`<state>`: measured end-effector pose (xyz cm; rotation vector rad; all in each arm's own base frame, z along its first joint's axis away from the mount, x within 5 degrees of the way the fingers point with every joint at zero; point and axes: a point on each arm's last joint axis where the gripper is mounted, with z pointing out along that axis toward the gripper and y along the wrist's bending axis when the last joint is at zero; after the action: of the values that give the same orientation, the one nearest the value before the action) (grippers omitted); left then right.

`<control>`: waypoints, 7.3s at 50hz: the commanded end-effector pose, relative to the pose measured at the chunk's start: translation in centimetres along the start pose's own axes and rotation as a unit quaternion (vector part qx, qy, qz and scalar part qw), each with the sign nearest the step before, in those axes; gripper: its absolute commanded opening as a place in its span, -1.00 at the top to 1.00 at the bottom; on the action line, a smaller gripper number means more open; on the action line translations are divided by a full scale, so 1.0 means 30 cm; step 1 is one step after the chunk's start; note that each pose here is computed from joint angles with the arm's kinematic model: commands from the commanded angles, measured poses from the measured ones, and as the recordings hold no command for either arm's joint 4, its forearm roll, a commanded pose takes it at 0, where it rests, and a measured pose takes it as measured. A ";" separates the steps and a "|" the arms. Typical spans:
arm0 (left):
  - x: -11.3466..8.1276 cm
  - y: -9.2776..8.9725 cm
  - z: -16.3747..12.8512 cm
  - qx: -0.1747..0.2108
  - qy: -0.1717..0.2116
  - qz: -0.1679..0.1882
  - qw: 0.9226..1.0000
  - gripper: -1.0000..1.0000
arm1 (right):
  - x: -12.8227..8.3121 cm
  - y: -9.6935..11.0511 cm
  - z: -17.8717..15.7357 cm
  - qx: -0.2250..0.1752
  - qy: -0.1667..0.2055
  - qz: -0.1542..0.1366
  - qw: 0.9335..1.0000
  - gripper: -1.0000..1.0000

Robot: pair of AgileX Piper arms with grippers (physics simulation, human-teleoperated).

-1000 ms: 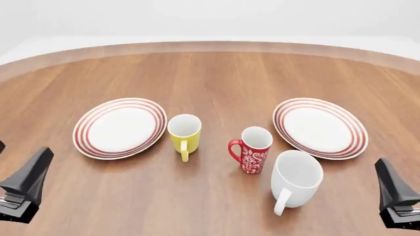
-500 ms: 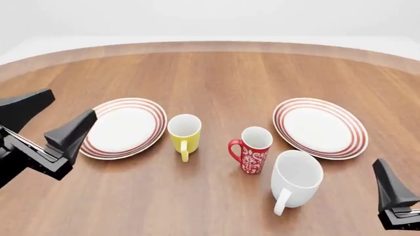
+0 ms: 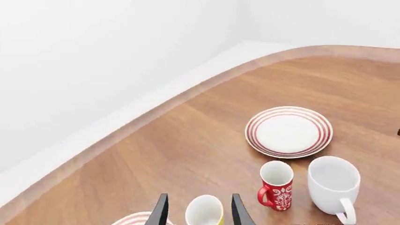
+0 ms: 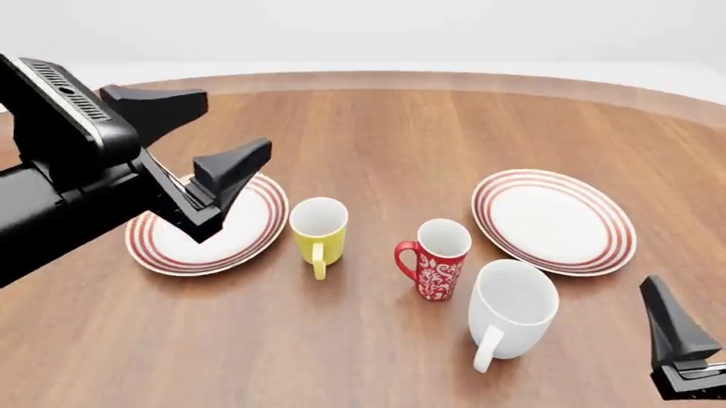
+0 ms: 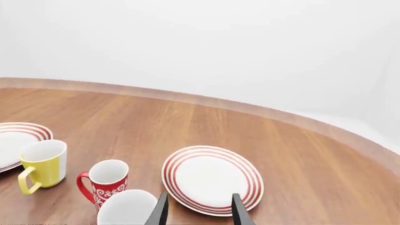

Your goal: Put the red mug on the left plate.

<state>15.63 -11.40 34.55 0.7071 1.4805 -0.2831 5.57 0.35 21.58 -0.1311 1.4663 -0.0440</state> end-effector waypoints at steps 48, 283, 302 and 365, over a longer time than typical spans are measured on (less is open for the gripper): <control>0.109 -0.318 0.343 0.180 0.150 0.040 0.971 -1.00 | 0.006 0.003 0.000 -0.006 0.006 -0.009 1.000 -1.00; 0.210 -0.176 0.589 0.081 0.170 -0.049 0.981 1.00 | -0.009 0.006 0.000 -0.017 -0.013 -0.031 0.999 -1.00; 0.161 -0.092 0.534 0.047 0.142 -0.072 0.986 1.00 | -0.006 0.007 0.000 -0.018 -0.012 -0.032 0.999 -1.00; 0.364 0.359 0.182 -0.227 0.119 -0.111 0.960 1.00 | 0.002 0.009 0.000 -0.024 -0.005 -0.036 0.999 -1.00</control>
<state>28.11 -6.54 26.90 0.3041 1.7893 -0.0886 5.56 0.62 21.51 -0.2209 1.4528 -0.0658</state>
